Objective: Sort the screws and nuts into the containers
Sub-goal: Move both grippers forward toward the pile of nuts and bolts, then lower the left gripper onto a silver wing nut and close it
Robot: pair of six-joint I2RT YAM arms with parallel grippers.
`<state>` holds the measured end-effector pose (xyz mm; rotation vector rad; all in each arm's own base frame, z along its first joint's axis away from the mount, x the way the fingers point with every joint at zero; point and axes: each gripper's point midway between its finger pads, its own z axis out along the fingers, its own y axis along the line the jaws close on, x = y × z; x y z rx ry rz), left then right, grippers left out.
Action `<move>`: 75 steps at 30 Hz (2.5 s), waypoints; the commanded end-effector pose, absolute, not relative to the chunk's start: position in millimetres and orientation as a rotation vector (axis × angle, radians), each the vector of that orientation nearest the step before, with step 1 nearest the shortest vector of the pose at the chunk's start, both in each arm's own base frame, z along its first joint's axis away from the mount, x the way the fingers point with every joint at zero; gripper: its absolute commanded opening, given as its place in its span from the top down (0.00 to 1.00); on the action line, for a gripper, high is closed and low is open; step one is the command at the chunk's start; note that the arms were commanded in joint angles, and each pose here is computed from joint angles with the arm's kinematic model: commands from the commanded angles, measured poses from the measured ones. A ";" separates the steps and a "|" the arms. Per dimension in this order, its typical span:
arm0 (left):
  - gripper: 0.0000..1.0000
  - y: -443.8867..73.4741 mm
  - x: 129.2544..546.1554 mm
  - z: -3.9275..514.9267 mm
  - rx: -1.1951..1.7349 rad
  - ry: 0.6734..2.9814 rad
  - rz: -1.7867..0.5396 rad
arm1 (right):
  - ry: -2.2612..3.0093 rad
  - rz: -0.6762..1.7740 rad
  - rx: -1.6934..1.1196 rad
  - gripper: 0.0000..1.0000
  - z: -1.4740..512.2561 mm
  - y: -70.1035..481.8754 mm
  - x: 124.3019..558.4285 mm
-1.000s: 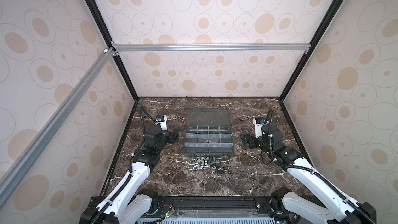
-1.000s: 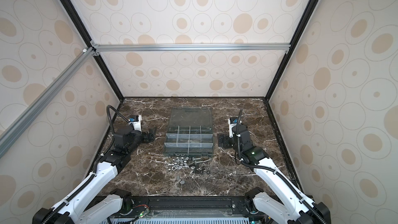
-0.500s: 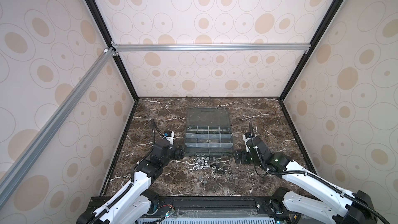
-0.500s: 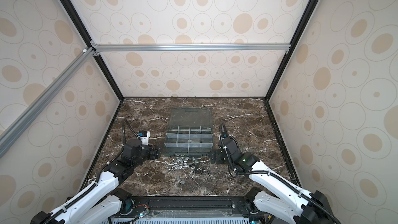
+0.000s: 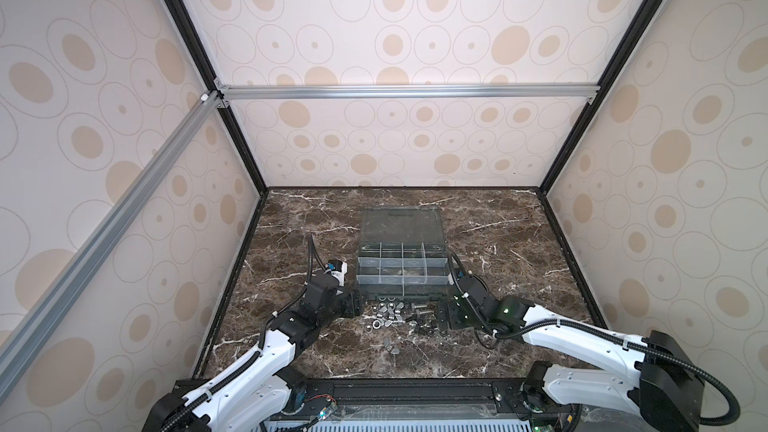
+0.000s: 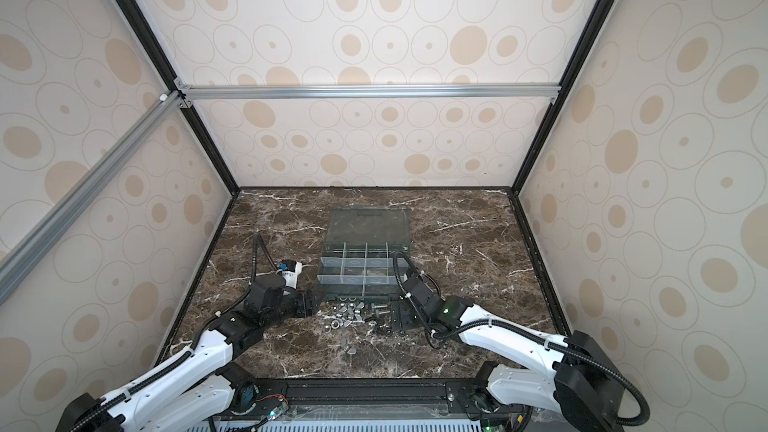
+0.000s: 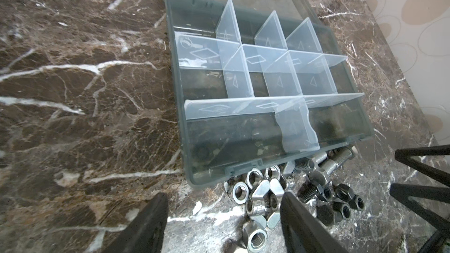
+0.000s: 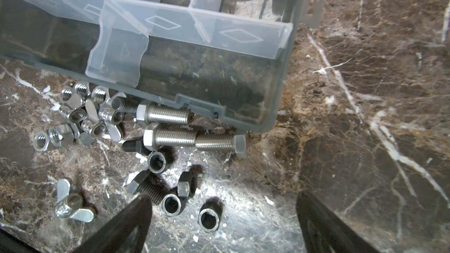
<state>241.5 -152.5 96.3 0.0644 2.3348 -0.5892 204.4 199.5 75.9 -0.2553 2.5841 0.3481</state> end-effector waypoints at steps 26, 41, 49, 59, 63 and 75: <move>0.49 -219.0 224.5 55.3 0.325 2.501 -0.632 | 2.569 0.323 -0.197 0.04 65.8 234.7 200.3; 0.63 -226.5 224.2 32.3 0.415 2.609 -0.507 | 2.592 0.321 -0.191 0.04 60.9 233.3 196.7; 0.70 -222.4 217.8 27.6 0.400 2.617 -0.463 | 2.586 0.317 -0.174 0.04 61.8 229.7 196.2; 0.68 -226.0 216.3 32.5 0.472 2.613 -0.397 | 2.599 0.317 -0.137 0.04 58.6 224.9 193.1; 0.69 -226.3 215.2 31.5 0.494 2.624 -0.371 | 2.609 0.312 -0.144 0.04 57.6 224.0 190.6; 0.73 -232.5 216.2 31.3 0.546 2.622 -0.307 | 2.606 0.306 -0.117 0.04 54.8 219.6 187.9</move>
